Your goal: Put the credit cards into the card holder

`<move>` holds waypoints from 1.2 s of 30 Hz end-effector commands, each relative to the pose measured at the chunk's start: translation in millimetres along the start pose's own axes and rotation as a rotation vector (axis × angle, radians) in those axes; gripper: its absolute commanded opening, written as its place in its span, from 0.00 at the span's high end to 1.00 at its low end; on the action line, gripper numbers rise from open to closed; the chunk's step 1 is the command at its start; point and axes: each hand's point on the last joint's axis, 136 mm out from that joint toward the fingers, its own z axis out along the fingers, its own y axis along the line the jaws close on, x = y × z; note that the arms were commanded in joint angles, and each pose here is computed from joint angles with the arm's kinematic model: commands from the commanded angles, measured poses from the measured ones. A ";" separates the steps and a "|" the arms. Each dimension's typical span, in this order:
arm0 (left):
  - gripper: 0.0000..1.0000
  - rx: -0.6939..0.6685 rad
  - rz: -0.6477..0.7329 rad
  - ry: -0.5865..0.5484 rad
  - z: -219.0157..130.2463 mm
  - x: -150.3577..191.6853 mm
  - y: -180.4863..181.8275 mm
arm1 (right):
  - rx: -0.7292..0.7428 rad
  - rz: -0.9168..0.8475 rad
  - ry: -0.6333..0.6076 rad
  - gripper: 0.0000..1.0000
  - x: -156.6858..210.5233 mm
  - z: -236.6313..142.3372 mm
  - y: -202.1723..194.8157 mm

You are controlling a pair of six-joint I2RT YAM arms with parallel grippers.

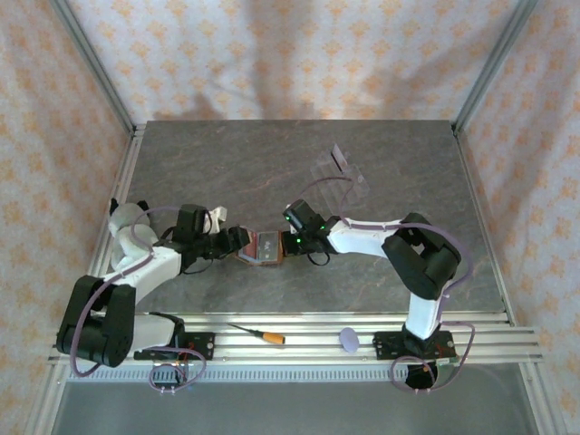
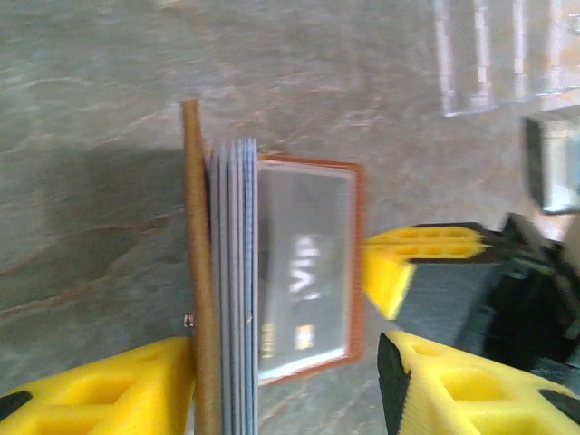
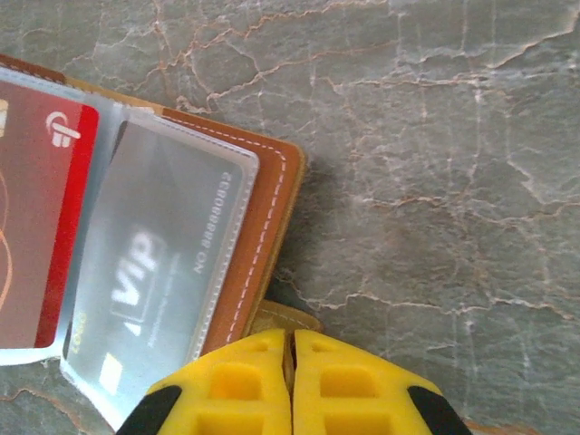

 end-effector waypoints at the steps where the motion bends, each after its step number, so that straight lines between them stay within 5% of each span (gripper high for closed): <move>1: 0.45 0.096 0.048 -0.024 -5.3 -5.1 -25.6 | -0.004 0.008 0.075 0.94 19.7 11.7 -1.5; 12: 0.47 0.124 0.037 -0.010 22.5 6.1 -30.3 | -0.036 0.021 0.062 0.93 15.8 11.6 5.5; 16: 0.48 0.106 0.049 0.005 30.6 9.2 -31.2 | -0.010 0.024 0.047 0.76 13.8 7.8 1.2; 26: 0.57 -0.064 0.043 0.031 36.3 17.4 4.0 | 0.031 0.021 -0.009 0.74 4.3 -14.4 -4.8; 32: 0.68 -0.111 0.051 0.033 36.1 19.6 12.9 | 0.057 0.015 -0.039 0.57 -3.4 -27.7 -6.9; 36: 0.69 -0.149 0.071 0.056 37.4 23.4 16.2 | 0.047 0.019 -0.053 0.66 -7.1 -29.7 -4.6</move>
